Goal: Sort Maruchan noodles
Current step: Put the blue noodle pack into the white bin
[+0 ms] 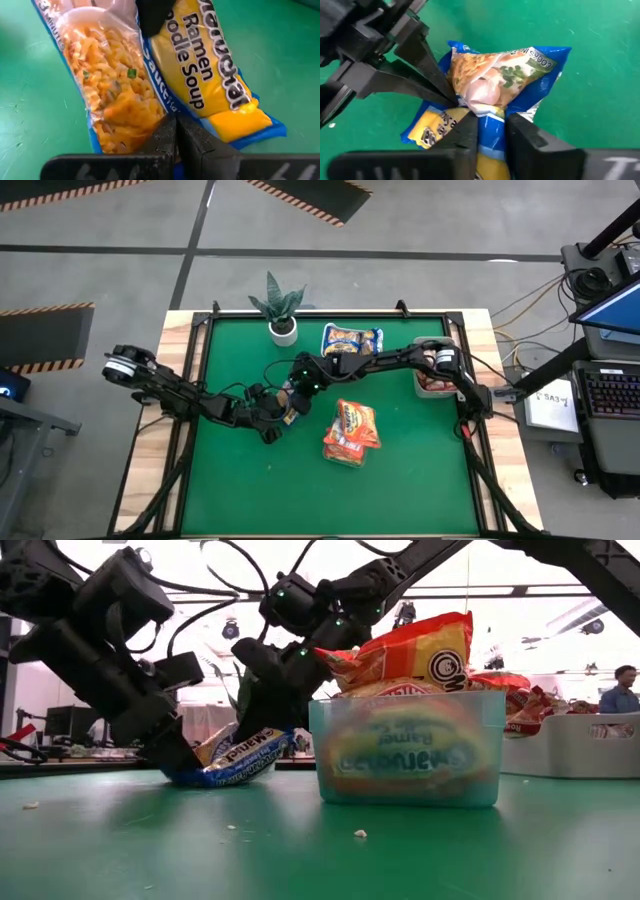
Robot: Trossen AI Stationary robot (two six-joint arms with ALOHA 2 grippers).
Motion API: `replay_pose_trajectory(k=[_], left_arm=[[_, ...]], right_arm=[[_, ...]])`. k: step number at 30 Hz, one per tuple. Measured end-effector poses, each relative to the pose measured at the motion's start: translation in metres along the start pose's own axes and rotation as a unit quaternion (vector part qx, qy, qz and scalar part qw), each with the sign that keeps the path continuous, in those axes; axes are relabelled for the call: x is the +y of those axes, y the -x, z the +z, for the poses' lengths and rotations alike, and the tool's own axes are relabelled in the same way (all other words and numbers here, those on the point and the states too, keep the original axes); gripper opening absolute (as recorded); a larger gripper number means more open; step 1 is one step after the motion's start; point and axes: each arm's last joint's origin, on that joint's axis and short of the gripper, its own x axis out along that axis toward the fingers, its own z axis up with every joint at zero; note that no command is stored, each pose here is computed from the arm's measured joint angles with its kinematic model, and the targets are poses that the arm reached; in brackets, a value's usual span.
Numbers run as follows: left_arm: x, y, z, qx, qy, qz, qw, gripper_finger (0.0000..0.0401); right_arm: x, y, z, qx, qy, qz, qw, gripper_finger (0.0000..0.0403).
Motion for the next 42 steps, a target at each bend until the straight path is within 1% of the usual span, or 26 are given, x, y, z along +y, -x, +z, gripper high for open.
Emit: replay_pose_trajectory(k=[3, 5, 7, 12, 16, 19, 21, 23, 25, 27, 29, 31, 35, 37, 39, 42], left_arm=[[-0.001, 0.012, 0.002, 0.0, -0.018, -0.011, 1.0, 0.0], [0.0, 0.023, 0.006, -0.015, -0.027, -0.014, 0.999, 0.0], [0.001, 0.036, 0.013, -0.044, -0.031, -0.02, 0.998, 0.0], [0.009, 0.071, 0.027, -0.112, -0.043, -0.013, 0.993, 0.0], [0.016, 0.097, 0.038, -0.176, -0.049, -0.027, 0.983, 0.0], [0.022, 0.111, 0.045, -0.215, -0.047, -0.038, 0.975, 0.0], [0.025, 0.117, 0.047, -0.23, -0.041, -0.042, 0.971, 0.0], [0.028, 0.122, 0.048, -0.239, -0.034, -0.046, 0.969, 0.0], [0.029, 0.124, 0.049, -0.245, -0.029, -0.048, 0.968, 0.0], [0.03, 0.124, 0.049, -0.246, -0.035, -0.047, 0.968, 0.0], [0.03, 0.126, 0.051, -0.25, -0.045, -0.044, 0.966, 0.0], [0.03, 0.13, 0.056, -0.261, -0.054, -0.032, 0.963, 0.0], [0.03, 0.136, 0.065, -0.275, -0.054, -0.014, 0.96, 0.0], [0.03, 0.137, 0.066, -0.277, -0.052, -0.014, 0.959, 0.0], [0.03, 0.137, 0.066, -0.276, -0.051, -0.015, 0.96, 0.0], [0.029, 0.136, 0.065, -0.273, -0.05, -0.015, 0.961, 0.0]], right_arm=[[0.003, 0.004, 0.001, -0.001, 0.012, 0.007, 1.0, 0.0033], [0.005, 0.008, 0.003, -0.003, 0.019, 0.009, 1.0, 0.0016], [0.008, 0.015, 0.007, -0.011, 0.028, 0.012, 0.999, 0.0012], [0.017, 0.04, 0.019, -0.033, 0.048, 0.032, 0.998, 0.001], [0.027, 0.072, 0.026, -0.039, 0.063, 0.041, 0.996, 0.0009], [0.029, 0.103, 0.031, -0.038, 0.067, 0.034, 0.996, 0.0009], [0.024, 0.125, 0.035, -0.039, 0.06, 0.018, 0.997, 0.0009], [0.015, 0.147, 0.037, -0.04, 0.053, -0.014, 0.998, 0.0009], [0.004, 0.167, 0.039, -0.044, 0.037, -0.052, 0.997, 0.0009], [-0.01, 0.184, 0.041, -0.055, 0.006, -0.094, 0.994, 0.0009], [-0.025, 0.195, 0.042, -0.07, -0.028, -0.133, 0.988, 0.0009], [-0.04, 0.2, 0.039, -0.078, -0.071, -0.168, 0.98, 0.0009], [-0.071, 0.19, 0.028, -0.108, -0.142, -0.225, 0.958, 0.0009], [-0.084, 0.182, 0.02, -0.131, -0.18, -0.23, 0.947, 0.0009], [-0.093, 0.172, 0.011, -0.153, -0.215, -0.223, 0.939, 0.0009], [-0.1, 0.162, -0.004, -0.164, -0.246, -0.224, 0.929, 0.0009]])
